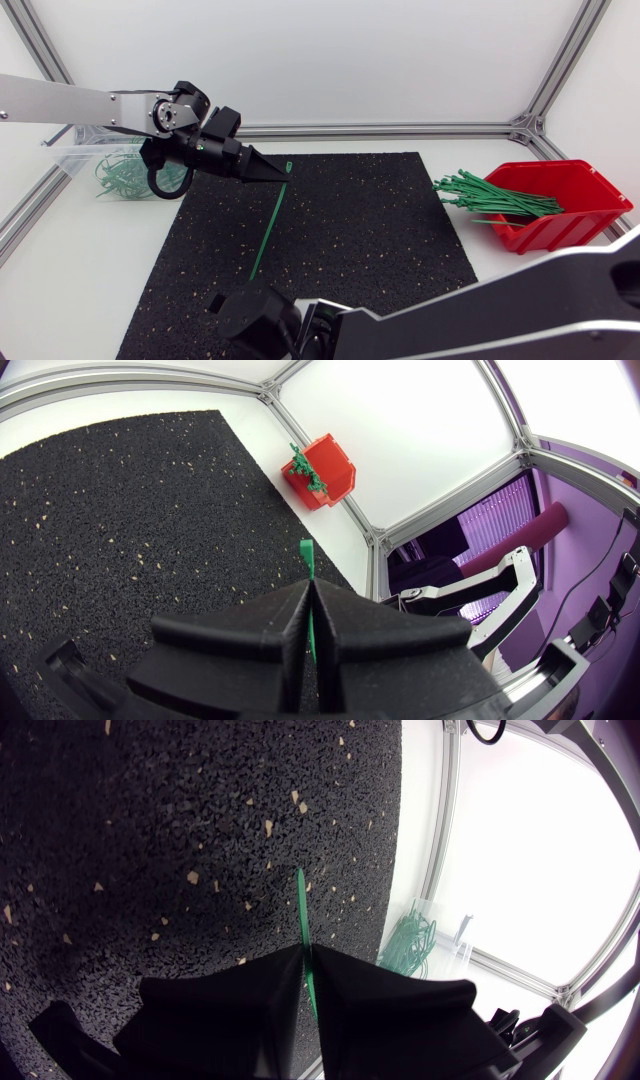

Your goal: Take a green cable tie from the red box, thread the tail through the head to close it, then place it in the transparent bin on the left.

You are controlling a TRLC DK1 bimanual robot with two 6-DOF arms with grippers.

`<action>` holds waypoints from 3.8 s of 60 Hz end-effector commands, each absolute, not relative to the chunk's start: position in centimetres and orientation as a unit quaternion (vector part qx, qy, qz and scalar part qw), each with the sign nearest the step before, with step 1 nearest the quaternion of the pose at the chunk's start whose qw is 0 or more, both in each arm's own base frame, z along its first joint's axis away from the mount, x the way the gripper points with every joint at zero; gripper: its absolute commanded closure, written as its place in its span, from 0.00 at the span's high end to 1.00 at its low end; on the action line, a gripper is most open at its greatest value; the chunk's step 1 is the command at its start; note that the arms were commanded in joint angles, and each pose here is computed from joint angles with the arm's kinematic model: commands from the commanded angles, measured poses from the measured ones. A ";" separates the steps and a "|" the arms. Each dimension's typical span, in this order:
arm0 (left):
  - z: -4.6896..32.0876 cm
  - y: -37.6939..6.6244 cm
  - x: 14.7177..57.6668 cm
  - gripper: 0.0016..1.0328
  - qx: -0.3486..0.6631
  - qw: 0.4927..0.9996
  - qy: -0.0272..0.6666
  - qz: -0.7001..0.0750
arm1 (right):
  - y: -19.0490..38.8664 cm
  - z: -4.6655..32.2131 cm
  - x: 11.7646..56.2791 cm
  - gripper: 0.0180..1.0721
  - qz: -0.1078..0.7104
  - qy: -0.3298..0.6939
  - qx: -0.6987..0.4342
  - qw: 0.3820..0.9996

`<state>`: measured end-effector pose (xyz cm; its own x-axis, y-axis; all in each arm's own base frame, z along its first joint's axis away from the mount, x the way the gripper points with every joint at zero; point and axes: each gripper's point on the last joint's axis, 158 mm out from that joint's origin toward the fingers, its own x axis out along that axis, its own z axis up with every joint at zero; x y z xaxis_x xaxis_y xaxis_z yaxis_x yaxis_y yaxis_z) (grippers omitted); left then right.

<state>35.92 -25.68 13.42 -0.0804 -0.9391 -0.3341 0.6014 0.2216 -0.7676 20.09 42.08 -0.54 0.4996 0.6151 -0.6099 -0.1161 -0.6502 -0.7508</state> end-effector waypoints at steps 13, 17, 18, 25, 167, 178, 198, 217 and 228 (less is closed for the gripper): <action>12.9 -25.8 35.1 0.03 -0.184 0.640 0.437 -0.604 | 42.8 1.5 20.1 0.06 0.484 -0.145 -0.757 0.414; 12.9 -25.8 34.8 0.03 -0.181 0.637 0.439 -0.607 | 43.0 1.9 20.2 0.06 0.485 -0.142 -0.753 0.421; 12.9 -25.7 34.7 0.03 -0.180 0.636 0.439 -0.608 | 43.1 2.1 20.2 0.06 0.485 -0.143 -0.752 0.422; 13.0 -25.6 34.2 0.03 -0.174 0.634 0.439 -0.613 | 43.4 2.9 20.4 0.06 0.495 -0.120 -0.740 0.439; 15.4 -28.1 27.9 0.03 -0.156 0.609 0.340 -0.700 | 32.3 18.9 19.5 0.05 0.631 0.471 0.019 0.616; 15.1 -28.3 27.7 0.03 -0.146 0.611 0.328 -0.706 | 31.9 18.3 19.3 0.05 0.645 0.452 0.003 0.616; 14.7 -28.6 27.7 0.03 -0.110 0.627 0.280 -0.719 | 31.5 15.5 18.6 0.05 0.649 0.461 -0.039 0.603; 12.1 -29.4 27.4 0.03 -0.081 0.634 0.260 -0.723 | 30.5 14.7 20.3 0.05 0.647 0.428 -0.098 0.624; 11.1 -29.5 28.0 0.03 -0.074 0.652 0.251 -0.712 | 30.1 13.9 20.6 0.05 0.643 0.402 -0.143 0.636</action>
